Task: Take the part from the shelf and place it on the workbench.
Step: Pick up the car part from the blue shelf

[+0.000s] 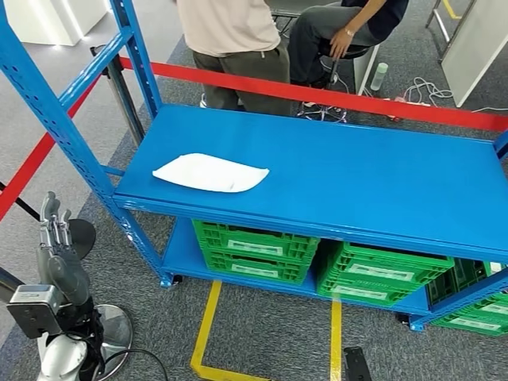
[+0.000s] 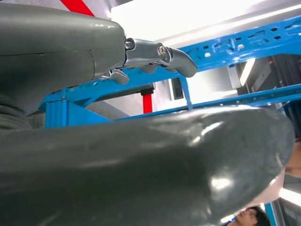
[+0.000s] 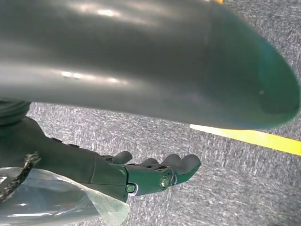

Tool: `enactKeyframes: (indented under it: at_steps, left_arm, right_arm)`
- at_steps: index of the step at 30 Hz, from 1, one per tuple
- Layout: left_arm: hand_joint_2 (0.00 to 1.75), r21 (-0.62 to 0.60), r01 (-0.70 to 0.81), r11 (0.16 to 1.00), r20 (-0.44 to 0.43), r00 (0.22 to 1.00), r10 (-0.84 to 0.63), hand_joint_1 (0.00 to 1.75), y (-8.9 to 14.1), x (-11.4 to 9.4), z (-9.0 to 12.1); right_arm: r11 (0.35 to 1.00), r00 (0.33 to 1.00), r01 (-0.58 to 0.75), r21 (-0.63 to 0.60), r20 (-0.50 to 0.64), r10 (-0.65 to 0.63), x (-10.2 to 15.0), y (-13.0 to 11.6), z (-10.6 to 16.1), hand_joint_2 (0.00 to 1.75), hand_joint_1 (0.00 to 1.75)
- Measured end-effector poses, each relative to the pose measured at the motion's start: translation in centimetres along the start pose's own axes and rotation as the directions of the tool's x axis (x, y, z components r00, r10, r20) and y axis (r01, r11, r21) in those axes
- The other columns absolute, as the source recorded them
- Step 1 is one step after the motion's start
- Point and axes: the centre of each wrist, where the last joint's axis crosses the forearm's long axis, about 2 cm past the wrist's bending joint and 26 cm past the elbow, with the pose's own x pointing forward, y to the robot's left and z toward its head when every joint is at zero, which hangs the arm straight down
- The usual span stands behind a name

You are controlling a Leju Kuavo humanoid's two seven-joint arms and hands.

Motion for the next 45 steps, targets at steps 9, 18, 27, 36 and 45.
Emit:
enactKeyframes:
  at_steps: [9, 18, 27, 36, 45]
  left_arm:
    - [0.0, -0.001, -0.001, 1.0, 0.004, 1.0, 0.001, 0.0, -0.02, 0.01, -0.09]
    - [0.0, -0.008, -0.003, 1.0, 0.001, 1.0, 0.003, 0.0, -0.01, 0.0, 0.1]
    - [0.0, -0.016, -0.01, 1.0, 0.002, 1.0, 0.01, 0.0, -0.05, 0.0, 0.04]
    - [0.0, -0.016, -0.01, 1.0, -0.001, 1.0, 0.01, 0.0, -0.03, -0.01, 0.14]
    - [0.0, -0.014, -0.007, 1.0, -0.003, 1.0, 0.007, 0.0, -0.03, -0.01, 0.25]
  right_arm:
    - [1.0, 1.0, 0.001, -0.004, -0.001, -0.001, 0.12, -0.06, -0.07, 0.0, 0.0]
    - [1.0, 1.0, 0.002, -0.001, -0.004, -0.002, 0.0, -0.02, -0.01, 0.0, 0.0]
    - [1.0, 1.0, 0.002, -0.003, -0.003, -0.002, 0.07, -0.04, -0.04, 0.0, 0.0]
    - [1.0, 1.0, 0.0, -0.001, -0.008, 0.0, -0.14, 0.02, 0.05, 0.0, 0.0]
    - [1.0, 1.0, -0.001, -0.001, -0.011, 0.001, -0.3, 0.03, 0.12, 0.0, 0.0]
